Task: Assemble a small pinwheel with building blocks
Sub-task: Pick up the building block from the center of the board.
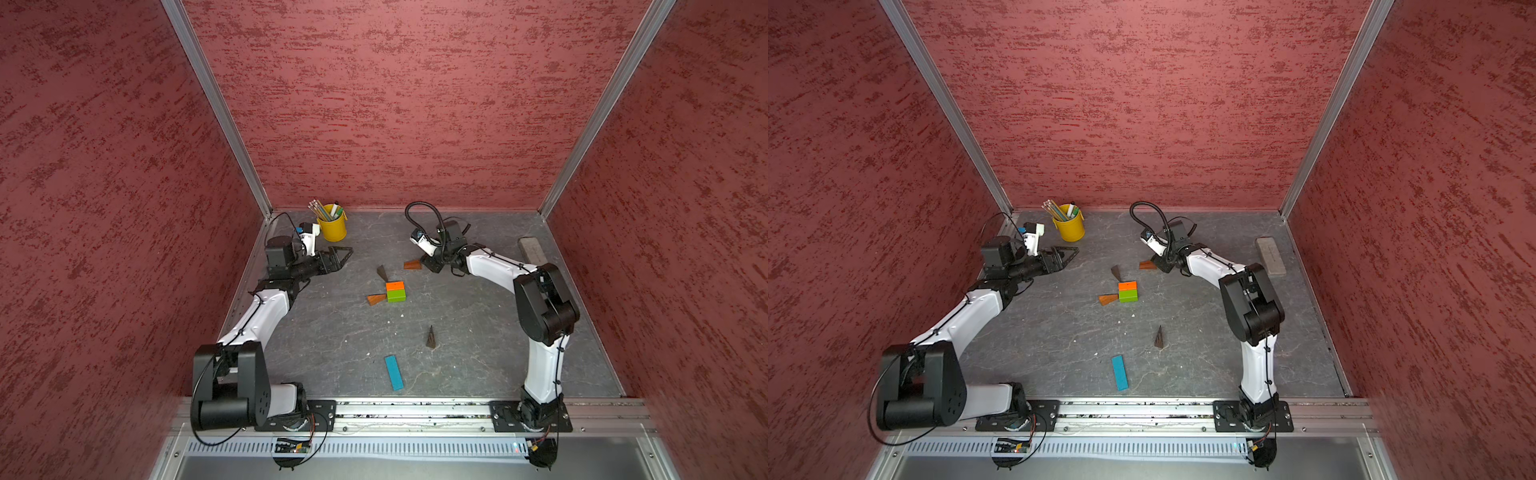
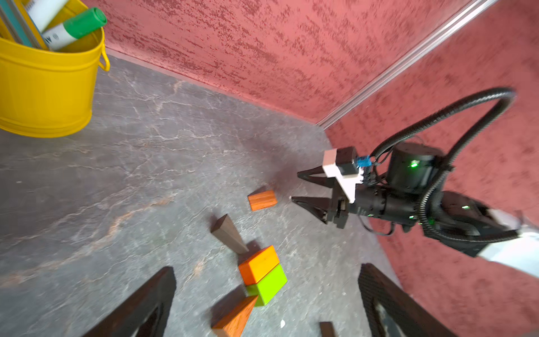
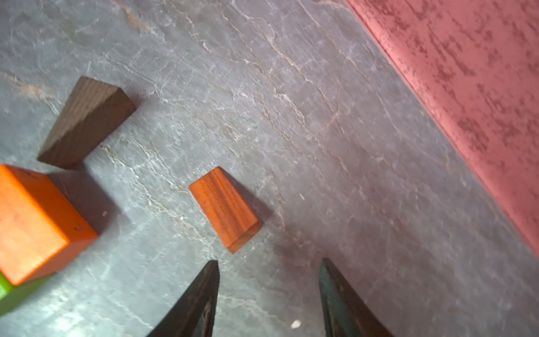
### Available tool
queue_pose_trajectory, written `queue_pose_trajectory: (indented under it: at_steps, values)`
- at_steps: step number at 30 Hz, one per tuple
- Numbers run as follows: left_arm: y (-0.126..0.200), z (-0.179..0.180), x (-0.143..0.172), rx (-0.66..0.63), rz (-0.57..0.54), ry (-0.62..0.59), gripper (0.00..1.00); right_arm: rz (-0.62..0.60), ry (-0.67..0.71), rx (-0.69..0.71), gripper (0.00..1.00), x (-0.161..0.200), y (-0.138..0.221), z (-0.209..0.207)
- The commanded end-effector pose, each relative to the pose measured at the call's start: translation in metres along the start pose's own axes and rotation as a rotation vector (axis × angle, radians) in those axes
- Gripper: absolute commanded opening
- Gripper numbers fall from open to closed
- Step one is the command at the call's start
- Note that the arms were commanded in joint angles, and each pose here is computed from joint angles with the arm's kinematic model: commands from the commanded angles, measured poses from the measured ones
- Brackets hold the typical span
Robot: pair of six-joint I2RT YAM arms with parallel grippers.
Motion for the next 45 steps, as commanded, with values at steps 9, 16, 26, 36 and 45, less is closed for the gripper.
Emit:
queue_pose_trajectory:
  at_steps: [9,16,26,36,45]
  values:
    - [0.002,-0.015,-0.016,0.142,-0.031,0.035,1.0,0.003,0.172,-0.205,0.6,0.014,-0.023,0.02]
    - [0.003,-0.032,-0.015,0.129,-0.011,-0.049,1.0,0.016,0.168,-0.187,0.63,0.018,-0.032,0.017]
    - [0.003,-0.042,-0.016,0.144,-0.019,-0.076,1.0,0.072,0.176,-0.163,0.64,0.028,-0.05,0.011]
    - [0.005,-0.037,-0.016,0.098,-0.019,-0.086,1.0,0.097,0.177,-0.221,0.55,0.031,-0.058,0.016]
    - [0.004,-0.034,-0.016,0.098,-0.018,-0.073,1.0,0.118,0.217,-0.348,0.4,0.033,-0.062,0.028]
Point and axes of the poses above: each gripper's point midway between its finger pads, its own y axis back along the fingers, its own z axis along the line the jaws close on, x = y × z, the point moved 3 cm from there along y, back along the fingers, and after that the axes turned 4 degrees about -y, right-handed, at the moved point
